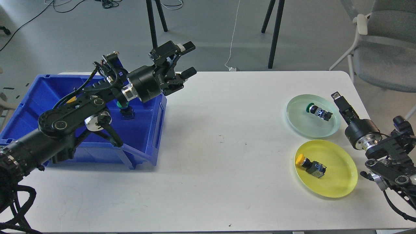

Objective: Pass button and place on color plate

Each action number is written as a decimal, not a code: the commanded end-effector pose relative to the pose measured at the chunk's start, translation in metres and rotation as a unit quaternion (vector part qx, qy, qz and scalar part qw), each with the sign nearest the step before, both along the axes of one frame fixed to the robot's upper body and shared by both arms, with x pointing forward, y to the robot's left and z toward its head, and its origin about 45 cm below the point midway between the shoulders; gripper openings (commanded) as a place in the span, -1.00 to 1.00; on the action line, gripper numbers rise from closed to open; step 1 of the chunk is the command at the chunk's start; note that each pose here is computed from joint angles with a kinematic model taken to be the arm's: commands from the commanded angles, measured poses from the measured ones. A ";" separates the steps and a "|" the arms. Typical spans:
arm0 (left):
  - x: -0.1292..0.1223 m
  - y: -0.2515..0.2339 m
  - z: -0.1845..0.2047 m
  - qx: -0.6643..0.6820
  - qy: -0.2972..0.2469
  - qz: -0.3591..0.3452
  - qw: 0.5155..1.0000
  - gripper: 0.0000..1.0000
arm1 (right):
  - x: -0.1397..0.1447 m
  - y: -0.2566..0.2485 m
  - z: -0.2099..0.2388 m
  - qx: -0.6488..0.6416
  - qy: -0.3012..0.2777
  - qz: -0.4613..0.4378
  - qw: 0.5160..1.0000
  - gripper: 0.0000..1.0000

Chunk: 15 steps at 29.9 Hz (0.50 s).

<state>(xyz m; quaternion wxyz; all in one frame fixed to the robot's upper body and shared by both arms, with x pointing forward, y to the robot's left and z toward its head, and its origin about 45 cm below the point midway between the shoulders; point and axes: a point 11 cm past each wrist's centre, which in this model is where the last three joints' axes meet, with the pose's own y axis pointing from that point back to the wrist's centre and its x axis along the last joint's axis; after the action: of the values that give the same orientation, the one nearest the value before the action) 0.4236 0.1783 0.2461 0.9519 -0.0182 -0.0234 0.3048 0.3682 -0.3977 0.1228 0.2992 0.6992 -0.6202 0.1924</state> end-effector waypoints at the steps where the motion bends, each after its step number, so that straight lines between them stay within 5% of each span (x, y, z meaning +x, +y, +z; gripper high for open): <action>1: 0.000 0.001 0.000 -0.004 0.003 0.002 1.000 0.97 | 0.003 0.001 0.004 0.008 -0.006 -0.004 1.000 0.61; 5: 0.000 0.000 0.000 -0.006 0.003 0.002 1.000 0.97 | 0.017 0.019 0.032 0.059 -0.043 0.004 0.997 0.89; 8: 0.005 0.007 0.005 -0.030 0.006 0.021 0.999 0.97 | 0.030 0.045 0.075 0.180 -0.085 0.011 0.980 0.91; 15: 0.029 0.102 0.059 -0.197 -0.010 0.166 0.966 0.97 | 0.032 0.110 0.174 0.501 -0.093 0.168 0.844 0.95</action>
<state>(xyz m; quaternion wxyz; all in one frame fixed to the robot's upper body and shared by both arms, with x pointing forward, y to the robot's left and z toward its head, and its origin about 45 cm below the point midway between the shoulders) 0.4467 0.2422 0.2826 0.8980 -0.1464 0.0211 0.4144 0.4023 -0.3093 0.2613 -0.0748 0.7954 -0.6007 0.0313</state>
